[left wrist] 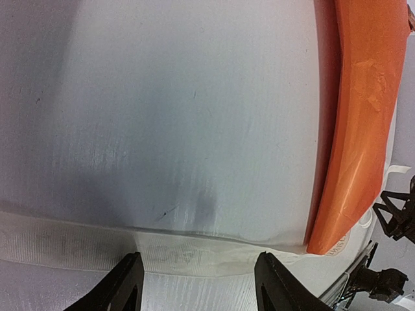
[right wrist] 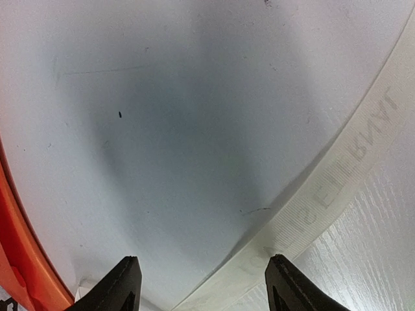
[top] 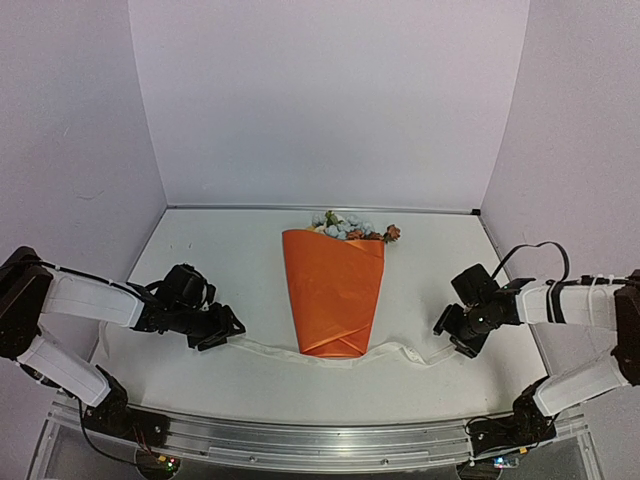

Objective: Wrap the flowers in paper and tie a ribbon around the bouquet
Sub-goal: Adjust the ribbon at the center of the board.

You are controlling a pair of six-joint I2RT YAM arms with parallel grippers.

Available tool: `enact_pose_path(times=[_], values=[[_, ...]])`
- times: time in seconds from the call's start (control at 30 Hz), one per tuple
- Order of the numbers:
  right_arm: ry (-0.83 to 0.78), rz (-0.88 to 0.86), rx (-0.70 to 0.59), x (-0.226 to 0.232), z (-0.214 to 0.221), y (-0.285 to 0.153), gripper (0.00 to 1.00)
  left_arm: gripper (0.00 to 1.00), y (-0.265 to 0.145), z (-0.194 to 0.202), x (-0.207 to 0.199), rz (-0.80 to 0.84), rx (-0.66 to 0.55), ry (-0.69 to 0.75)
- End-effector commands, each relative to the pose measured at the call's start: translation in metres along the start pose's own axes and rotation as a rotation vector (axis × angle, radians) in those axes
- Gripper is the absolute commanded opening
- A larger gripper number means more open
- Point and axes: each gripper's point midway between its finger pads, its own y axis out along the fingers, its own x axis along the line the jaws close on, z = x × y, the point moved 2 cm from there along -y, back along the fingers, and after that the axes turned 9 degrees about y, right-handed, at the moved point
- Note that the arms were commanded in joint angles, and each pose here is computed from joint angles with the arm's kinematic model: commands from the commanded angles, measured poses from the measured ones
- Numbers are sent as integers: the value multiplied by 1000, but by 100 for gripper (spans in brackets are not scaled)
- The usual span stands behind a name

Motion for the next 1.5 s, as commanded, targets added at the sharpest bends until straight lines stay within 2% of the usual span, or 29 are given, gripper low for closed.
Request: enact_pose_path(times=[0.0,0.17,0.43,0.83,0.93,1.3,1.37,1.47], values=[[22,-35,-15,14,-5,5,68,62,0,13,23,-108,37,-27],[27,10,-35,-4,-6,13,67,62,-2,15,28,-133,34,-36],[112,90,-83,-44,-18,12,67,63,-9,23,53,-259,31,-96],[91,157,-100,-53,-30,3,68,64,-18,34,74,-346,19,-168],[79,133,-61,-41,-29,2,69,66,-18,28,61,-282,13,-133],[-62,-14,10,6,-31,-41,94,85,-58,-34,-32,-24,-107,57],[-96,-62,39,22,-29,-47,98,86,-62,-43,-46,5,-116,90],[-176,-129,91,52,-24,-51,98,85,-61,-59,-66,38,-123,140]])
